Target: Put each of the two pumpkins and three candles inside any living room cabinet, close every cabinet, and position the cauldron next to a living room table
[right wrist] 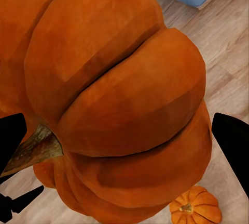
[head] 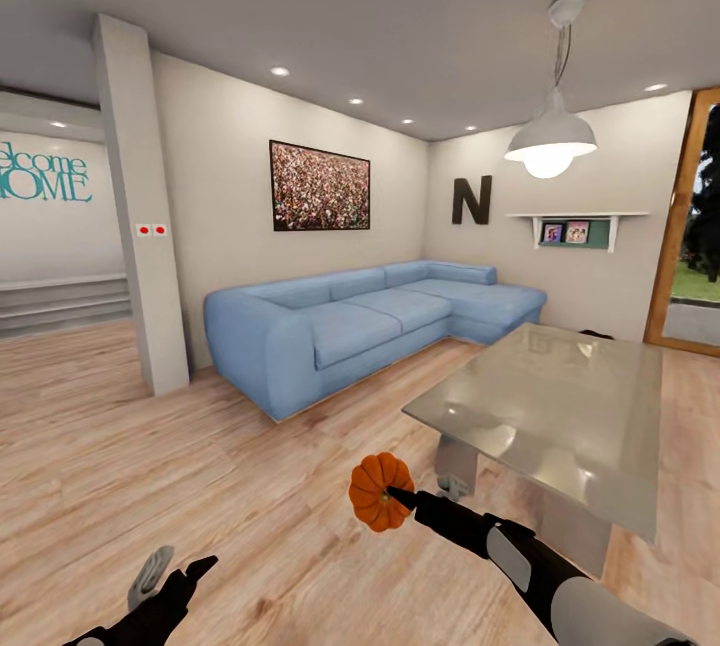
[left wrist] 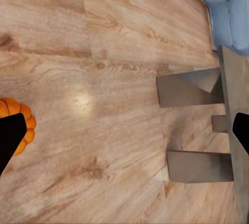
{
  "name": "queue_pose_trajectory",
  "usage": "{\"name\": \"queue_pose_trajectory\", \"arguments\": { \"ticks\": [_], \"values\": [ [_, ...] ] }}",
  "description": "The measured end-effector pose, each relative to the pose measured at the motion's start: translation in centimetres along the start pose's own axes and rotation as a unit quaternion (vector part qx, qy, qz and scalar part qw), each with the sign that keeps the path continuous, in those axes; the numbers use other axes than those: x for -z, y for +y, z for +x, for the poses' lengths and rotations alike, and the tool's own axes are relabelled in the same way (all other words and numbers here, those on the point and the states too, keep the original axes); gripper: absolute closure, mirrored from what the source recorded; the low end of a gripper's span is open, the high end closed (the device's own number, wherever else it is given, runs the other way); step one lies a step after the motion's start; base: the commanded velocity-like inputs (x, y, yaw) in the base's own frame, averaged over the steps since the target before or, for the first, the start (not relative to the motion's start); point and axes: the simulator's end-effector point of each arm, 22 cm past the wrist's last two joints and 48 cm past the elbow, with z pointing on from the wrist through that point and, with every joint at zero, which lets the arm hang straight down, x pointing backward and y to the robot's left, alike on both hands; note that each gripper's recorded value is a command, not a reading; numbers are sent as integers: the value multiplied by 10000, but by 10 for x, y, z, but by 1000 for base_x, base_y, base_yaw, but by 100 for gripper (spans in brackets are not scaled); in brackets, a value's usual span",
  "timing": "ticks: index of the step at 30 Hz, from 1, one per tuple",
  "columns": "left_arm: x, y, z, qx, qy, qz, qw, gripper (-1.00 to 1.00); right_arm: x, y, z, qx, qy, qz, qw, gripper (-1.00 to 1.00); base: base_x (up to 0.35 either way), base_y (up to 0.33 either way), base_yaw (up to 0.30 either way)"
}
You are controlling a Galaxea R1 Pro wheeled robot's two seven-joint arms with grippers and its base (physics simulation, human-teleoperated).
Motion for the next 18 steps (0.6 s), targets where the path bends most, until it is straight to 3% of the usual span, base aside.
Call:
{"name": "queue_pose_trajectory", "arguments": {
  "ticks": [18],
  "values": [
    [0, -1, -1, 48, -18, 22, 10000, -100, 0, 0, 0, -2, 0, 9, 10000, 100, 3, 2, 0]
  ]
}}
